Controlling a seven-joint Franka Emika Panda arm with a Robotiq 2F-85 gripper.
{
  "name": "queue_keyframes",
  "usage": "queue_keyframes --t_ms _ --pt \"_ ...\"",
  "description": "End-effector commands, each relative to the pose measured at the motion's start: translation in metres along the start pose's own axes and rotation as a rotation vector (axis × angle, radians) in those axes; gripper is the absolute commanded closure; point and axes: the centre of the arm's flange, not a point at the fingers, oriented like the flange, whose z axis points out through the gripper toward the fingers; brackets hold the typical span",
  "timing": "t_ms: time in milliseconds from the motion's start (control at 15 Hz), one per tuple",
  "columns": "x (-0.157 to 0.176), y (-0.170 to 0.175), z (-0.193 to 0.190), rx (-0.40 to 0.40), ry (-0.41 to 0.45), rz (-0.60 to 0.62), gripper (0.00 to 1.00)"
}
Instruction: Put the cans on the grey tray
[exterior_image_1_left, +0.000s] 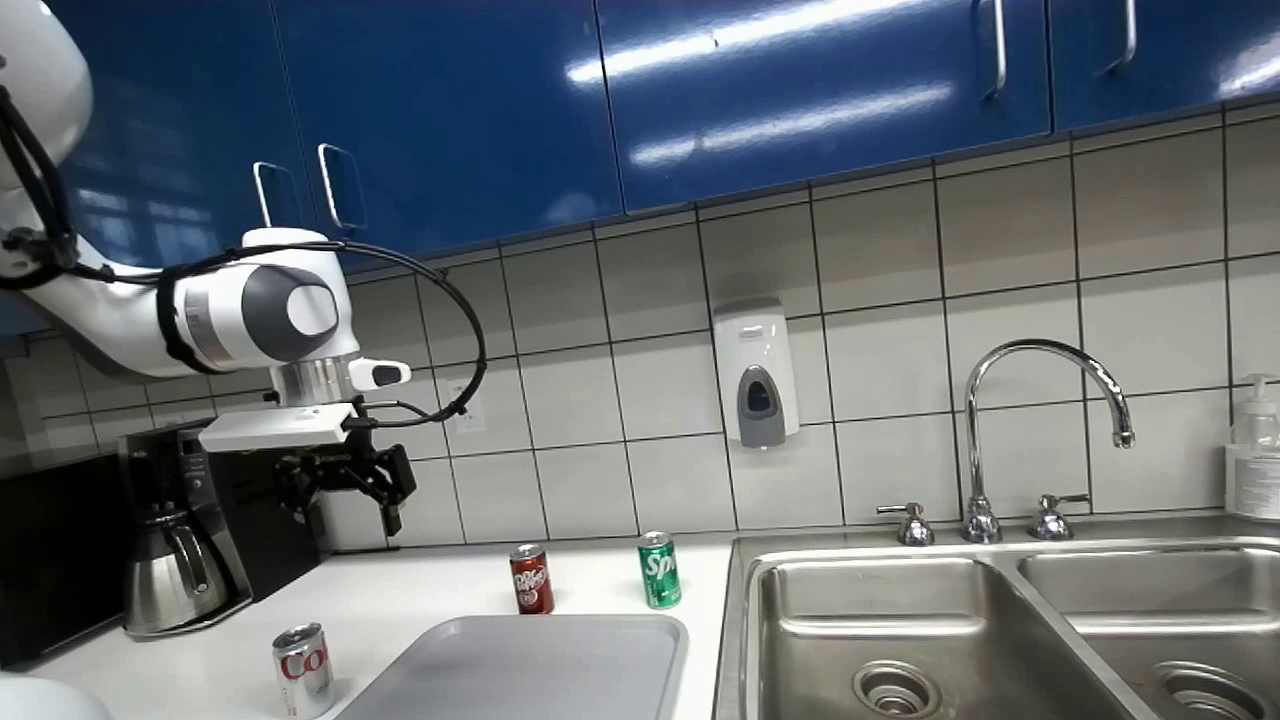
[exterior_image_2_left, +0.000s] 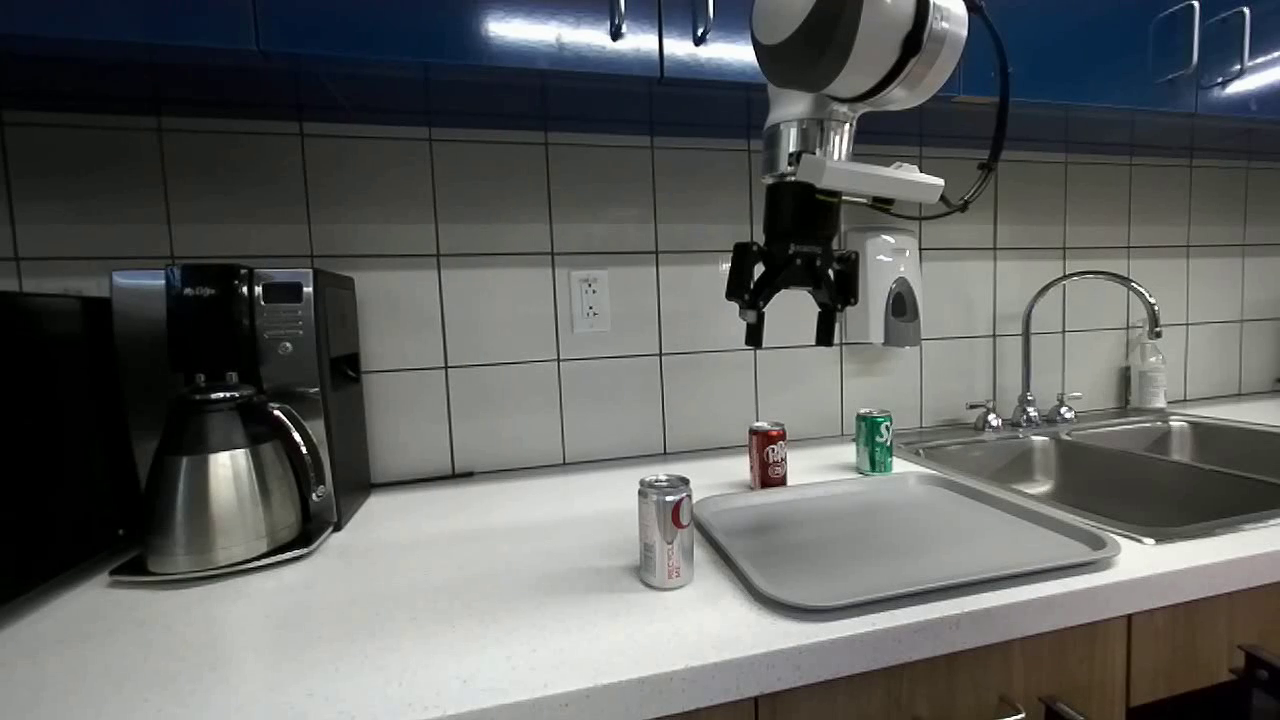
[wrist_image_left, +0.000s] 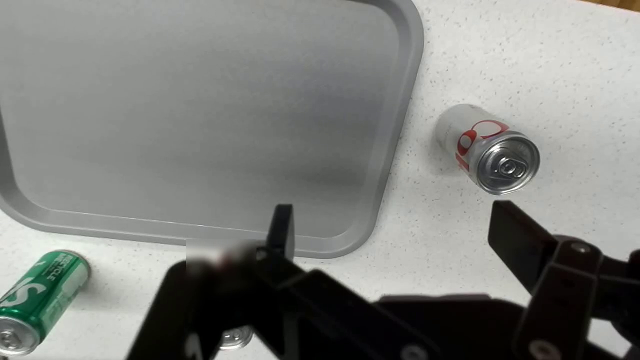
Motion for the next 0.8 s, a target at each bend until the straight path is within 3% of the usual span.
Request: queue_keyframes --t_ms 0,333,733 --pt "0.0 0.0 0.0 0.0 0.0 0.0 0.0" --pt "0.0 0.0 0.0 0.0 0.0 0.0 0.0" --pt "0.007 -0.055 0.019 -0.035 0.02 -0.074 0.0"
